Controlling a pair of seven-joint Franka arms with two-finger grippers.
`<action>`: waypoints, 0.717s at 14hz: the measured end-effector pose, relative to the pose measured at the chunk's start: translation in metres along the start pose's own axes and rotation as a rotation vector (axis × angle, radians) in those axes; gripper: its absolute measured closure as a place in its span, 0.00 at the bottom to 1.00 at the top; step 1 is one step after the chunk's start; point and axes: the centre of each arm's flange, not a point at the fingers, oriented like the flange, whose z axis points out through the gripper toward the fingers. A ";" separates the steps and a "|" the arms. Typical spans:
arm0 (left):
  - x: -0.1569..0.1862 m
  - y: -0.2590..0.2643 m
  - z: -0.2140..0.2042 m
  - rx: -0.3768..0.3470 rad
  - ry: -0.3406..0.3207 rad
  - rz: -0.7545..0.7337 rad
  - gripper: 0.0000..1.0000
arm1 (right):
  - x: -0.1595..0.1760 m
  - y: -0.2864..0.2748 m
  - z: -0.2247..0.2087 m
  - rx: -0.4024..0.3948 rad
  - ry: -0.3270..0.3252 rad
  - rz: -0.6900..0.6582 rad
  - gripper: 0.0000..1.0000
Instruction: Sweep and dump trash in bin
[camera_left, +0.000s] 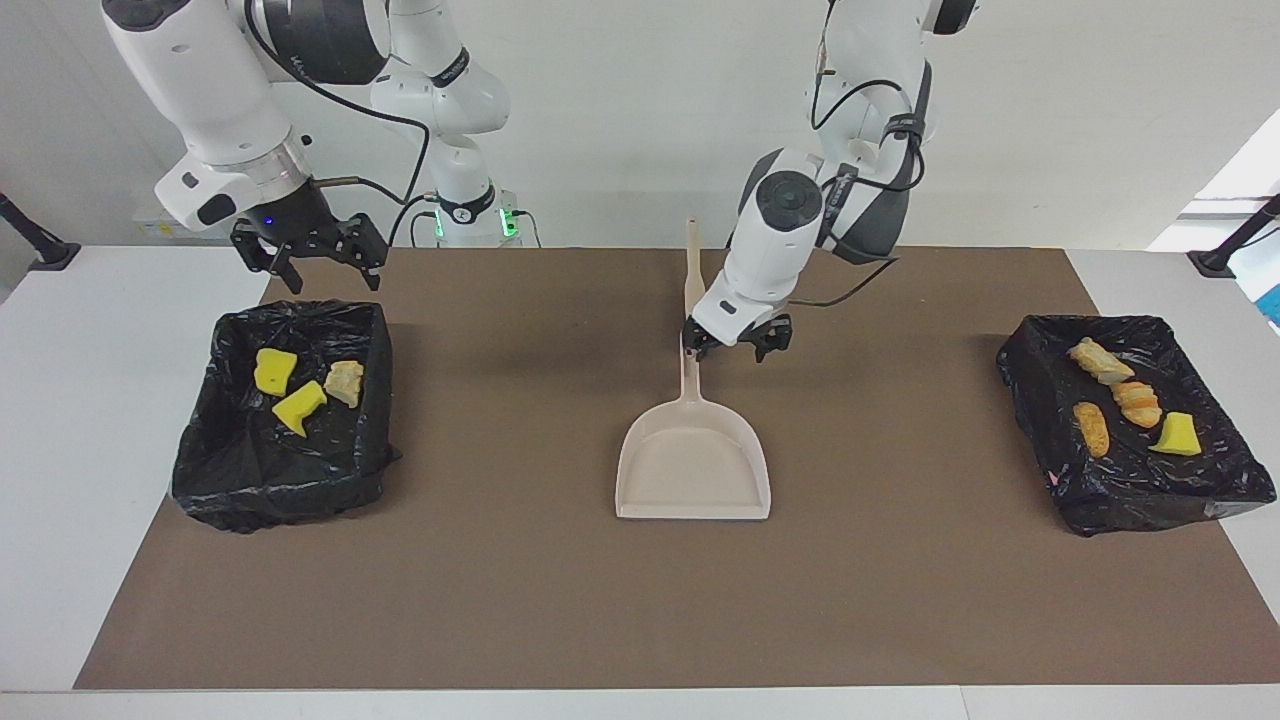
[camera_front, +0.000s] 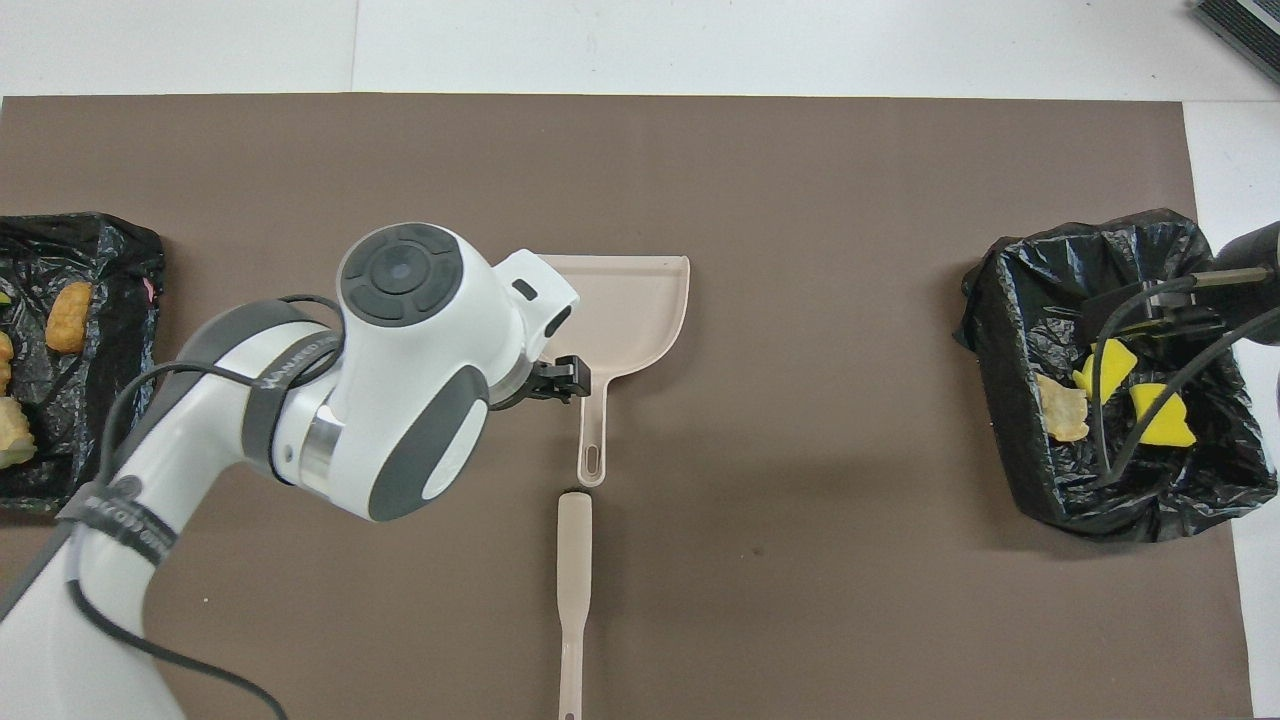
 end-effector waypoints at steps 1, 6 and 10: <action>-0.002 -0.018 -0.014 -0.001 0.015 -0.004 0.00 | 0.000 0.000 0.000 0.000 0.000 0.000 0.00; -0.015 -0.139 -0.067 0.022 0.017 0.032 0.00 | 0.000 0.000 0.000 0.000 0.000 0.000 0.00; -0.014 -0.220 -0.104 0.019 0.062 0.122 0.00 | 0.000 0.000 0.000 0.000 0.000 0.000 0.00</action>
